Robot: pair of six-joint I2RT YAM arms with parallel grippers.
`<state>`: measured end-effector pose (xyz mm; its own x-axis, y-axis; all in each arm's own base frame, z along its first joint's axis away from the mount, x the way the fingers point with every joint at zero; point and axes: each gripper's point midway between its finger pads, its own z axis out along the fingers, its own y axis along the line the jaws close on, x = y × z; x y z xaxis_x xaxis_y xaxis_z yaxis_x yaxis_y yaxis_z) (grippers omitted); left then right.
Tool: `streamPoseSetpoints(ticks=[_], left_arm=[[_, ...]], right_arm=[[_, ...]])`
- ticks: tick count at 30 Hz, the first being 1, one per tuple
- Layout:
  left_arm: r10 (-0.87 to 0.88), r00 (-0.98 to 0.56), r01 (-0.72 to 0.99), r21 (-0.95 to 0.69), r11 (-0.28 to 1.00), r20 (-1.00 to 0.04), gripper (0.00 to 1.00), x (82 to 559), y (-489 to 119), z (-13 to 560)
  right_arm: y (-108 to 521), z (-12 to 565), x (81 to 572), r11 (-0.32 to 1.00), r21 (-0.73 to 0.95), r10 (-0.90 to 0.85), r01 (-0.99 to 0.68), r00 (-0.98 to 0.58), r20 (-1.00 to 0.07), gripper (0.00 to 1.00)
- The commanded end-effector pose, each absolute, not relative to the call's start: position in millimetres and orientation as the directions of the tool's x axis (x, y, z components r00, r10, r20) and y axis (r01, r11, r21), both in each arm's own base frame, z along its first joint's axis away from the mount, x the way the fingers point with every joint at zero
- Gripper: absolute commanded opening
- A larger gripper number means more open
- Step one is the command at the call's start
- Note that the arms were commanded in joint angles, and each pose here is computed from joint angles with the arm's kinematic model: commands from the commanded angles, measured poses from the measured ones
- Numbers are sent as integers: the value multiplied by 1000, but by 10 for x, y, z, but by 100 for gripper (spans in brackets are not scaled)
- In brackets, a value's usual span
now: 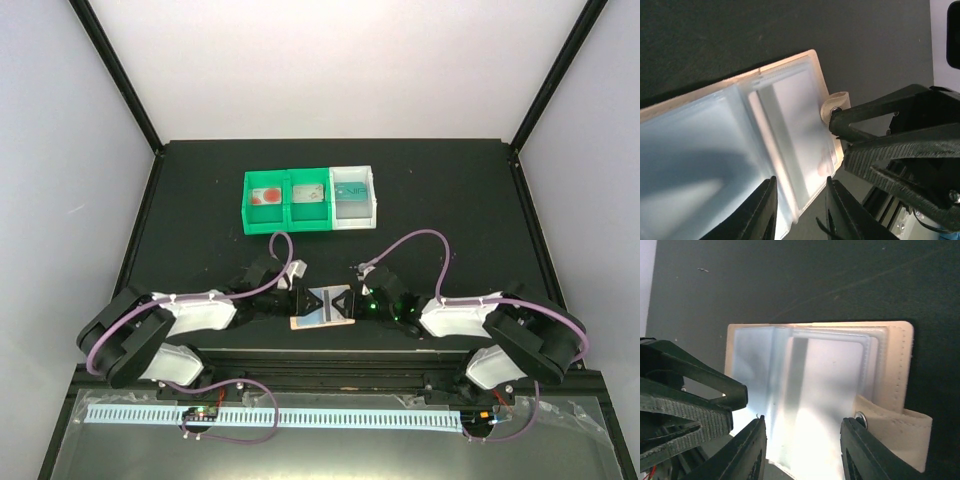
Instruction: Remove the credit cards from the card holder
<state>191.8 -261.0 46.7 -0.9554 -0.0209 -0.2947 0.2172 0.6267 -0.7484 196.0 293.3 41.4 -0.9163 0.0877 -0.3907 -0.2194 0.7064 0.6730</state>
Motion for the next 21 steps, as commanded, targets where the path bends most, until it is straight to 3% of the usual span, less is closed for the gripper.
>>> streamPoseSetpoints(ticks=[1, 10, 21], left_arm=[[6, -954, 242, -760, 603, -300, 29, 1996, -2783, 532], [11, -965, 209, -739, 640, -263, 28, 2020, -2800, 281], [30, -965, 220, -745, 630, -260, 2, 2006, -2888, 284]], right_arm=[[2855, 346, 2059, 755, 622, 96, -205, -905, -415, 41], [2772, 249, 2060, 790, 582, 85, -192, -906, -415, 41], [2694, 220, 2071, 804, 563, 95, -189, -895, -436, 41]])
